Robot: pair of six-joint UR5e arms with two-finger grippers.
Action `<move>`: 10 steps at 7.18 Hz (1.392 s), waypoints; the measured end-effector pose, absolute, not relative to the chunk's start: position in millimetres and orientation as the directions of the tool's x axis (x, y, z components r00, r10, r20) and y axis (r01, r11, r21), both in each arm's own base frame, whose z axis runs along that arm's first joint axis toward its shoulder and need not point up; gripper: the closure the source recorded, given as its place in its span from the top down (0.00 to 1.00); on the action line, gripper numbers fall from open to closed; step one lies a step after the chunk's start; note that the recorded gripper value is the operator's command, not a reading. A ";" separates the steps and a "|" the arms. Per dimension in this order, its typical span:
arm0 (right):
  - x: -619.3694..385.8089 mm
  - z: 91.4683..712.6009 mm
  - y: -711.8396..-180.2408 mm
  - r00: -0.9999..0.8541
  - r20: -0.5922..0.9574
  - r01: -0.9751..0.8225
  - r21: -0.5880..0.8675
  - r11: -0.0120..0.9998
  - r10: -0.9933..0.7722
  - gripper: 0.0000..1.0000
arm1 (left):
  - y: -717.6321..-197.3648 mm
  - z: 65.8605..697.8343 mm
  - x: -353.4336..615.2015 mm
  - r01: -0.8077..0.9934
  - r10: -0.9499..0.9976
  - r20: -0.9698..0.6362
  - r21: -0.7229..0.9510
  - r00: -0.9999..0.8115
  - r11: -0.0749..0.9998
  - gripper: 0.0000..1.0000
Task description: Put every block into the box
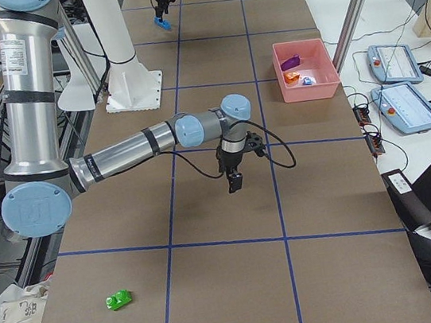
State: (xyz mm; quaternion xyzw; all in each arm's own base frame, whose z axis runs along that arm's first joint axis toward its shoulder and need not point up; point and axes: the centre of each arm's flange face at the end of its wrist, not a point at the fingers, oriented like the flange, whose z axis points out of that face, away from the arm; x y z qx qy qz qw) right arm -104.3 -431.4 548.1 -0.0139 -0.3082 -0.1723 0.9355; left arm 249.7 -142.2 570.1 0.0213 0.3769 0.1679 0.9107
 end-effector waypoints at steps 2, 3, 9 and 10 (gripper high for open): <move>-95.3 560.1 -419.8 0.752 0.580 0.340 0.067 0.938 -0.314 0.99 | -141.9 580.8 253.3 -0.290 0.327 -0.665 0.171 0.671 0.942 1.00; -91.8 564.0 -413.3 0.753 0.579 0.343 0.060 0.937 -0.313 0.99 | -139.9 583.6 255.5 -0.297 0.334 -0.662 0.172 0.672 0.939 0.94; -63.5 584.2 -390.1 0.745 0.575 0.373 0.060 0.926 -0.338 0.99 | -128.0 579.8 263.2 -0.318 0.350 -0.664 0.175 0.661 0.932 0.00; -51.7 592.2 -384.5 0.739 0.574 0.386 0.067 0.920 -0.352 0.99 | -128.4 564.4 260.5 -0.281 0.304 -0.687 0.150 0.660 0.948 0.00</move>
